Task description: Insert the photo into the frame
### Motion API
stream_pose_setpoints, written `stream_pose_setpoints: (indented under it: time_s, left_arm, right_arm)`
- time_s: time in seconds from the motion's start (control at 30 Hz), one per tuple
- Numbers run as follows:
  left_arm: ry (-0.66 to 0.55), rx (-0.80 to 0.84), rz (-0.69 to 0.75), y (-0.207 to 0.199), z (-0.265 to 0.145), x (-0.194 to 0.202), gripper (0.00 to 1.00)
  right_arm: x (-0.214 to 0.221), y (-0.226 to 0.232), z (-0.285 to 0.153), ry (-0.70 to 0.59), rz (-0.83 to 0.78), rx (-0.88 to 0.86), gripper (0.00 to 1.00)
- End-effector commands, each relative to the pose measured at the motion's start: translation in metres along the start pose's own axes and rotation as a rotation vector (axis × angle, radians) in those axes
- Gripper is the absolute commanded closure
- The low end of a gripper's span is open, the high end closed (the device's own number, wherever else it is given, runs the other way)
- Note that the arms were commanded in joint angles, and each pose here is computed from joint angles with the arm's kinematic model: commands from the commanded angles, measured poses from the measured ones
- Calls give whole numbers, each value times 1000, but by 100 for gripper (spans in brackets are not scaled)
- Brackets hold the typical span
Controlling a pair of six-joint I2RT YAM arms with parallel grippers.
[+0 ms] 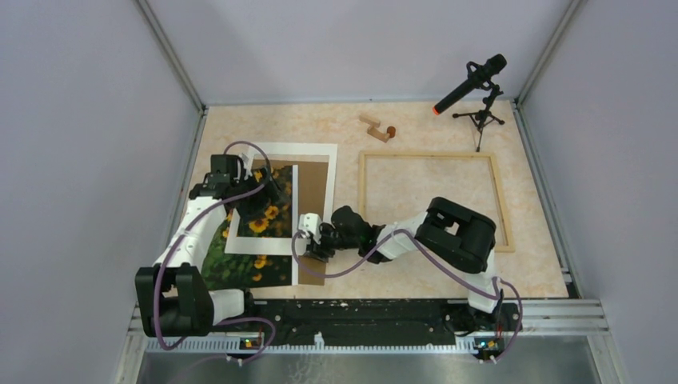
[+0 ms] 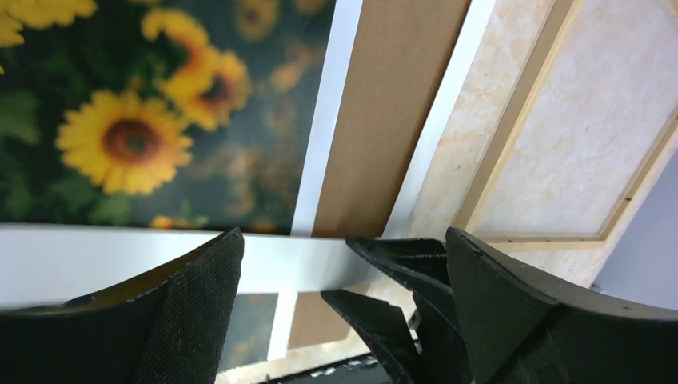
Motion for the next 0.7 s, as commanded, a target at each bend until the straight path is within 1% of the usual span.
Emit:
stream_pose_setpoints:
  time_s: [0.0, 0.1, 0.2, 0.23, 0.33, 0.43, 0.53, 0.57, 0.67]
  left_arm:
    - [37, -27, -159, -9, -17, 4, 1]
    - [90, -3, -291, -13, -18, 26, 1]
    - [139, 72, -446, -24, -18, 51, 1]
    - [146, 91, -496, -27, -18, 57, 2]
    - [108, 128, -598, -30, -22, 64, 2]
    - [95, 142, -618, -32, -25, 66, 1]
    - [118, 149, -636, -31, -20, 73, 1]
    - [135, 153, -660, -27, -13, 81, 1]
    - [159, 212, -720, -25, 4, 95, 9]
  right_arm:
    - [-42, -20, -14, -132, 9, 73, 57]
    - [-46, -23, -17, -157, 35, 70, 57]
    - [-52, -24, -18, -187, 52, 68, 57]
    - [-52, -25, -18, -191, 61, 68, 57]
    - [-57, -26, -19, -211, 81, 70, 58]
    - [-59, -28, -19, -219, 101, 73, 58]
    - [-61, -27, -20, -233, 123, 74, 58]
    - [-63, -27, -20, -238, 130, 74, 58]
    - [-64, -26, -20, -247, 150, 72, 58]
Point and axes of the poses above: each gripper's point midway between its finger pads, its own z axis out along the fingers, its own y axis along the line the jaws close on, x = y × z, the point moved 1 cm from there along -z, back along the fingers, and after that the axes turned 11 degrees about z, right-handed, at the moved point
